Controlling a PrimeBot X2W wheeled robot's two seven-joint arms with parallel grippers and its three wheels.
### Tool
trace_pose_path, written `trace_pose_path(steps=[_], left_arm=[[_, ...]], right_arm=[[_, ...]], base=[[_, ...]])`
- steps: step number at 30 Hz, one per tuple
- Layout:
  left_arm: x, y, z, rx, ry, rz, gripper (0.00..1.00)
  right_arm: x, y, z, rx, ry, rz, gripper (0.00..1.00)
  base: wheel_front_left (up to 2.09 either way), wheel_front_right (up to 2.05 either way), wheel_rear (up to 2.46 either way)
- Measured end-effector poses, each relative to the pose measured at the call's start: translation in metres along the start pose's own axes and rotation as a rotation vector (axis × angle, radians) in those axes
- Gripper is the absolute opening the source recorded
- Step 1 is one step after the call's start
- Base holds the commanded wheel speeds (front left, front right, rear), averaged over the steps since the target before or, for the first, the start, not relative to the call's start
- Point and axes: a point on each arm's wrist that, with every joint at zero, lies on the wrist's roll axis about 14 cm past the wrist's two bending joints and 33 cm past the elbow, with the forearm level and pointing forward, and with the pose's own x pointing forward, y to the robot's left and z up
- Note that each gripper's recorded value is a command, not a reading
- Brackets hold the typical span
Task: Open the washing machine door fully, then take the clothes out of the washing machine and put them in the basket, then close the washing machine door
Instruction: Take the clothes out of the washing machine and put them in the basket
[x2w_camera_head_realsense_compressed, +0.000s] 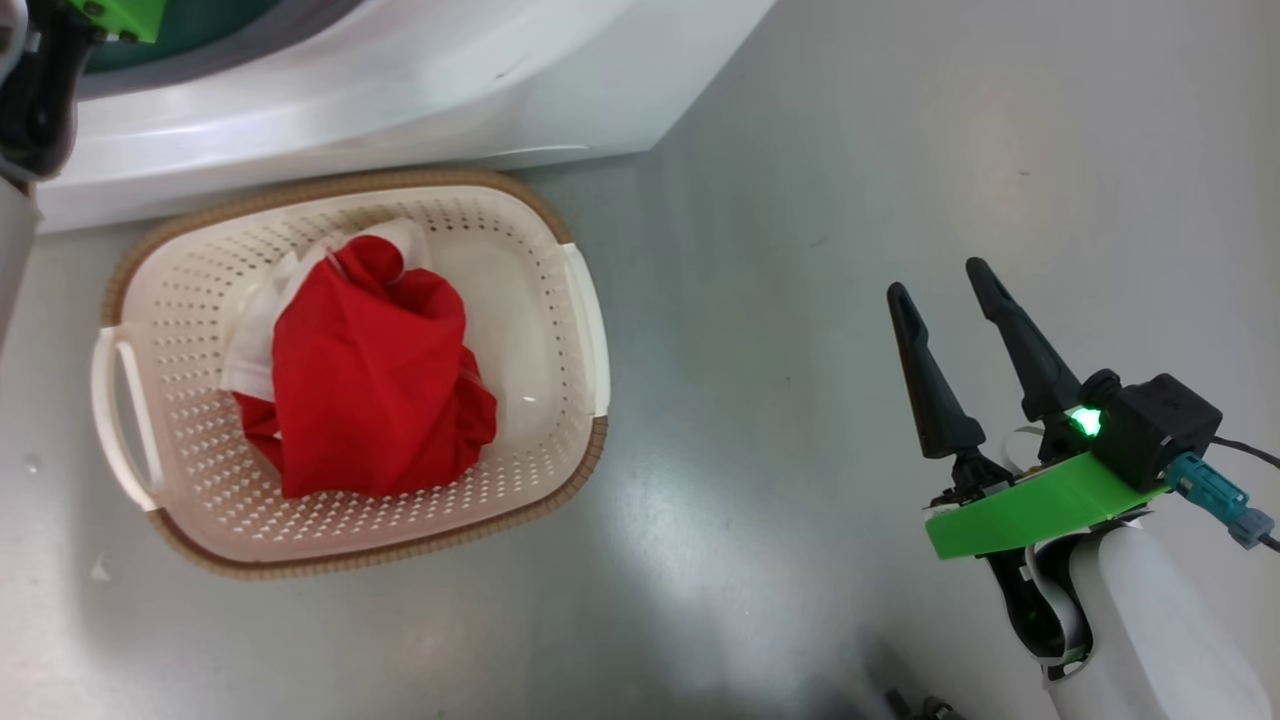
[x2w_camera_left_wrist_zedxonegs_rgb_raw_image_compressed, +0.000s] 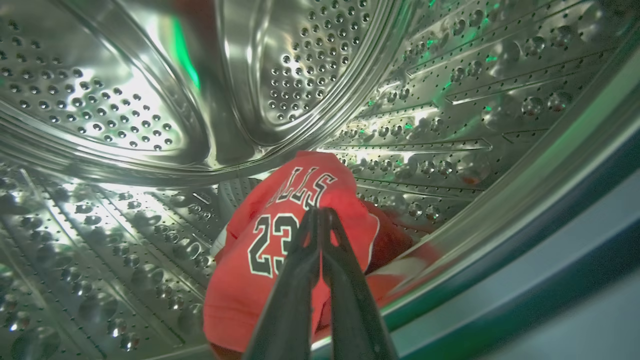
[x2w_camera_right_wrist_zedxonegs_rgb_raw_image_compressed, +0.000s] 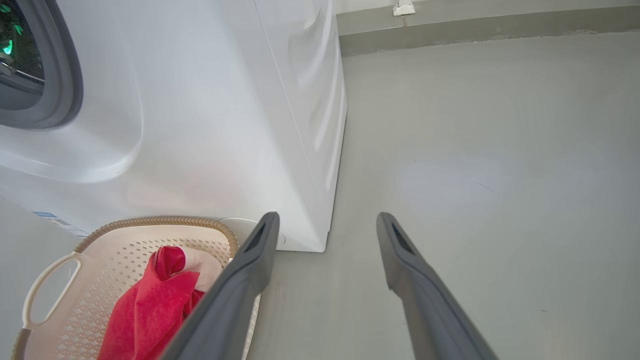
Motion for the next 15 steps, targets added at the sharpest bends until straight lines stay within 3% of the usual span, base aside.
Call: trace_pose_path(steps=[15], left_arm=[[-0.044, 0.014, 0.014, -0.081, -0.096, 0.084, 0.0]], right_arm=[[0.008, 0.011, 0.014, -0.018, -0.039, 0.046, 1.0]], base=[[0.0, 0.0, 0.0]])
